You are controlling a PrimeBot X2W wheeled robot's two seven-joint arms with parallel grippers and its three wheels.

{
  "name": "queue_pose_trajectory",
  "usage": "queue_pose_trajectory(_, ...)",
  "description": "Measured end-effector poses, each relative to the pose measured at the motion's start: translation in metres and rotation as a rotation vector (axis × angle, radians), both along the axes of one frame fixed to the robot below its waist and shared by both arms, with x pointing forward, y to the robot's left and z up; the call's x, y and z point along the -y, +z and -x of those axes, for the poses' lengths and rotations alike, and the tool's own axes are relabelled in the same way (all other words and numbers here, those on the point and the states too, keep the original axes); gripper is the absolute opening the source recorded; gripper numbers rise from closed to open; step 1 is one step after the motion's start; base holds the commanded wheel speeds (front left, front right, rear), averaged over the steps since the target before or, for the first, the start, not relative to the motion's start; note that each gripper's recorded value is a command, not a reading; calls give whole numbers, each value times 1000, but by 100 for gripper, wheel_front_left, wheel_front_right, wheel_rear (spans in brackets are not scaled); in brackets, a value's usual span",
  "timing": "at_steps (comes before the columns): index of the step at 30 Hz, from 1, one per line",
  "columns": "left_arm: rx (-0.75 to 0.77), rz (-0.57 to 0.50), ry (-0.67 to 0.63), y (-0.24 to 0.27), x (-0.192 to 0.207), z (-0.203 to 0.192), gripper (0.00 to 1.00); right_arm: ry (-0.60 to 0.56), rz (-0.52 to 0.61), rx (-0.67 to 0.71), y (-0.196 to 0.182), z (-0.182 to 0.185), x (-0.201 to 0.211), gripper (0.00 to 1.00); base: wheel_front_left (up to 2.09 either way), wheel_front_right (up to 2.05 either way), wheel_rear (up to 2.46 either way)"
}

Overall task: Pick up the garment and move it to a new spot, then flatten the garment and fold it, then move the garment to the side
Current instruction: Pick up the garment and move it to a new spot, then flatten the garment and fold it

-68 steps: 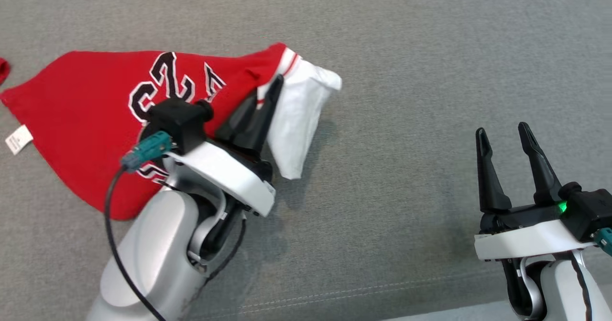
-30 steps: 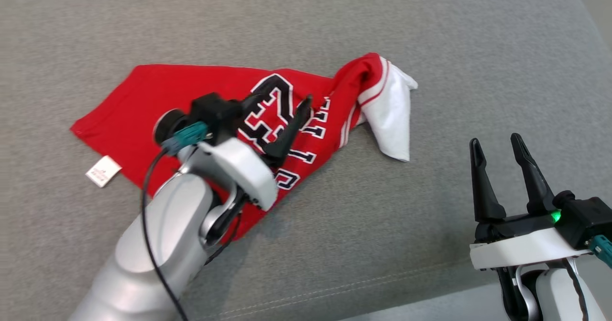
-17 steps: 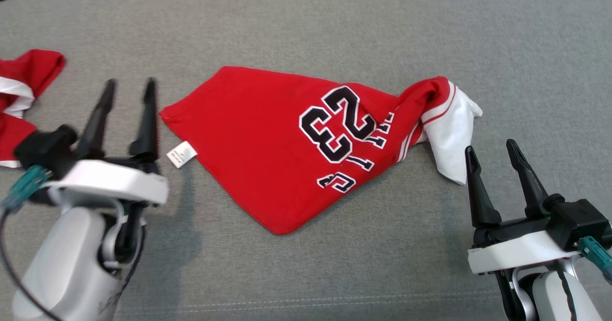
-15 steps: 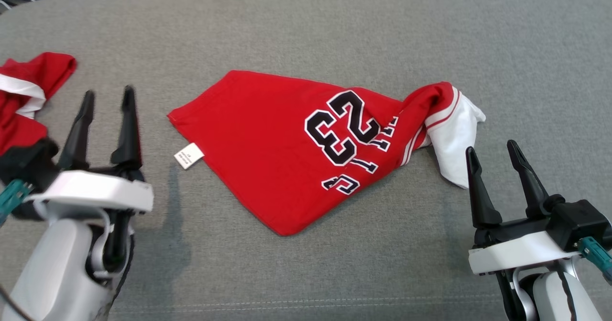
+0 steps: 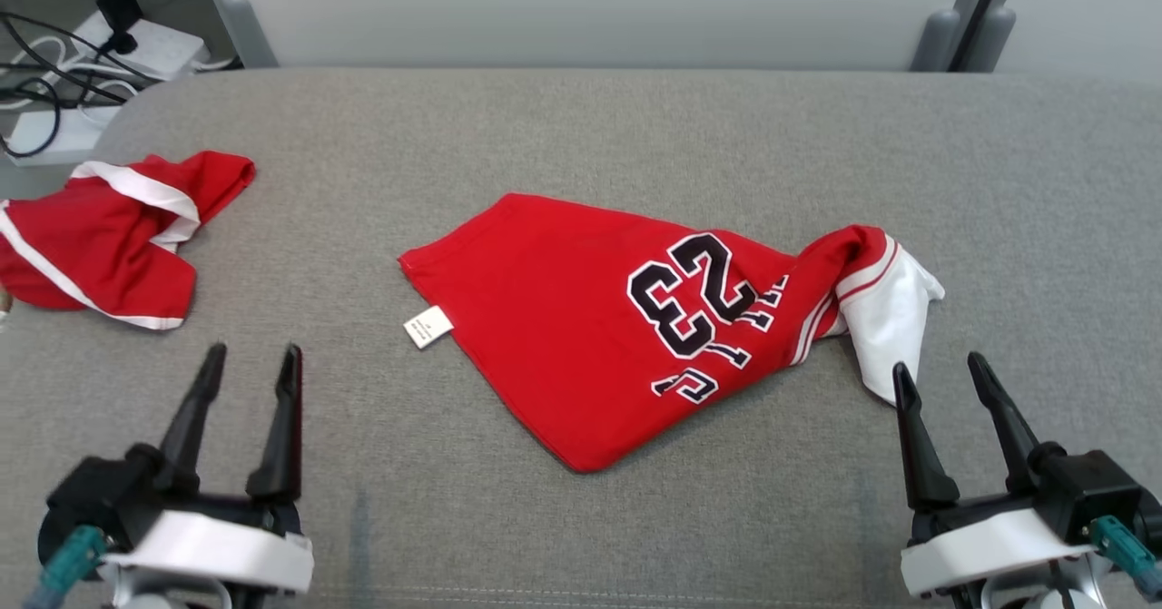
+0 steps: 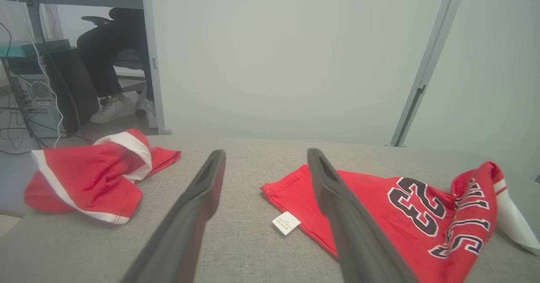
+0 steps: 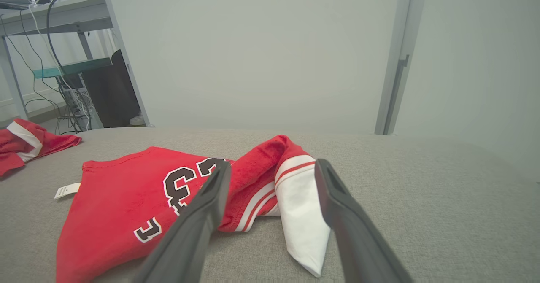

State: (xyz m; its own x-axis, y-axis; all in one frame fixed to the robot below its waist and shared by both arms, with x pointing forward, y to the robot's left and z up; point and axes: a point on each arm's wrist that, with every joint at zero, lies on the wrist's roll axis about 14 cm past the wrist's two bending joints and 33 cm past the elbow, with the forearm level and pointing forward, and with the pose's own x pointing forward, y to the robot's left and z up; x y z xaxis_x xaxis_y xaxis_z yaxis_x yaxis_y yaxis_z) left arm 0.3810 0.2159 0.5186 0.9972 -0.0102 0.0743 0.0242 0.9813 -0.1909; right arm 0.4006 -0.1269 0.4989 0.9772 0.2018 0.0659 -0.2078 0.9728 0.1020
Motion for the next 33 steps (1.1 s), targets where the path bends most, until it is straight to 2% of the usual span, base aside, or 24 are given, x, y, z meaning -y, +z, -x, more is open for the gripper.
queue_pose_trajectory(6,-13,-8,-7,-5,8,37,100,5,4,-3,1,18,-1,100,0,0,0)
queue_pose_trajectory(13,-59,35,69,-21,5,69,100,-23,12,-15,0,40,10,100,0,0,0)
queue_pose_trajectory(20,-64,-12,46,-25,11,77,100,-37,17,-16,2,48,16,100,0,0,0)
queue_pose_trajectory(33,-83,-19,46,-27,4,68,100,-21,20,-10,7,51,11,100,0,0,0)
